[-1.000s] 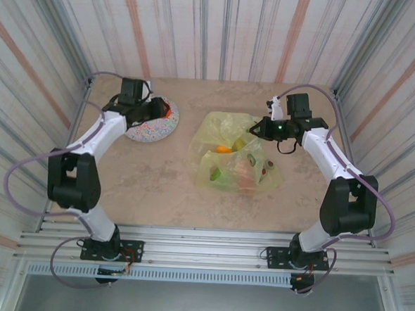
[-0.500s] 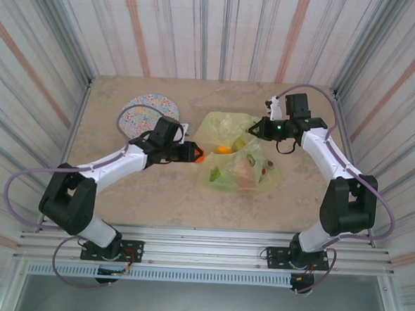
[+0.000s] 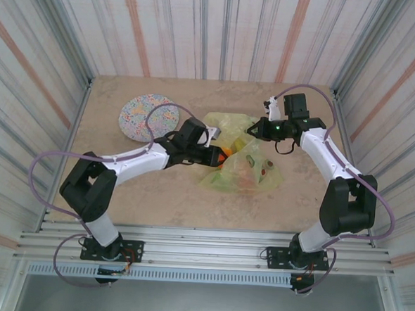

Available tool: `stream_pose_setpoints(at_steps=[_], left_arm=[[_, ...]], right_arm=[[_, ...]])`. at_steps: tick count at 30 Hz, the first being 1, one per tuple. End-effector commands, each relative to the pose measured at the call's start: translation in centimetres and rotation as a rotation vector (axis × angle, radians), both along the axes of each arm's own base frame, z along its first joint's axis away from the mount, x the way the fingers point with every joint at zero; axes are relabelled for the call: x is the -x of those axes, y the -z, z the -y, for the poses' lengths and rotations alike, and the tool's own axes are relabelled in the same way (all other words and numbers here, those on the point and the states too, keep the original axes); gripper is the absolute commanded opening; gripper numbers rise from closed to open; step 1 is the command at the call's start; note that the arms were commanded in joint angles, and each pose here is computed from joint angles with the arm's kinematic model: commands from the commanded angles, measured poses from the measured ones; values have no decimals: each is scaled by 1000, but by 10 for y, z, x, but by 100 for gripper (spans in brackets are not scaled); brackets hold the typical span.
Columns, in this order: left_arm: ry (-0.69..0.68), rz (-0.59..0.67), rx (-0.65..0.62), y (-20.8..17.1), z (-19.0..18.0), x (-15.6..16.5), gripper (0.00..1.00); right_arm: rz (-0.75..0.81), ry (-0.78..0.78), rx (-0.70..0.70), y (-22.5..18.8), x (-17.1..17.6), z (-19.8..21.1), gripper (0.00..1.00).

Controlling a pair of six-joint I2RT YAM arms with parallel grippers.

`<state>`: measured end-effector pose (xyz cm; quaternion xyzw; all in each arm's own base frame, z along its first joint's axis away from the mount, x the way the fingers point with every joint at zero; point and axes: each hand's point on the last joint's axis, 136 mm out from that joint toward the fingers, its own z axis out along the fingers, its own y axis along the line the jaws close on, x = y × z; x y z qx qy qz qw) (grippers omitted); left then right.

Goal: Place the fruits into the plastic bag

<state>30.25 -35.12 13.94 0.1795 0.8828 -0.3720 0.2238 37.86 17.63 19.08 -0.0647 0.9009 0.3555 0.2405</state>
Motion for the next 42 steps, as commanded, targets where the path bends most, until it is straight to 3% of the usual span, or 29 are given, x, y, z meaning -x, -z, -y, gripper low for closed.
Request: stream_pose_setpoints(at_steps=[1,9,15,19,28,42], left_arm=[[104,51,96,-25,31,3,52],[181,52,142,-29,75,1,54],[180,36,132,-17,88,-5,62],[179,64,79,-10,81,-8,71],[152,122,58,-25,58,-16,81],[116,186,45,-43,32,-22,83]], right_arm=[[5,-10,9,1,-1,-2,0],[4,-10,12,1,1,-2,0],[-1,-9,16,3,2,-1,0],[-4,-9,17,5,1,-1,0],[-14,-9,16,9,0,-1,0],[-15,-10,18,9,0,0,0]])
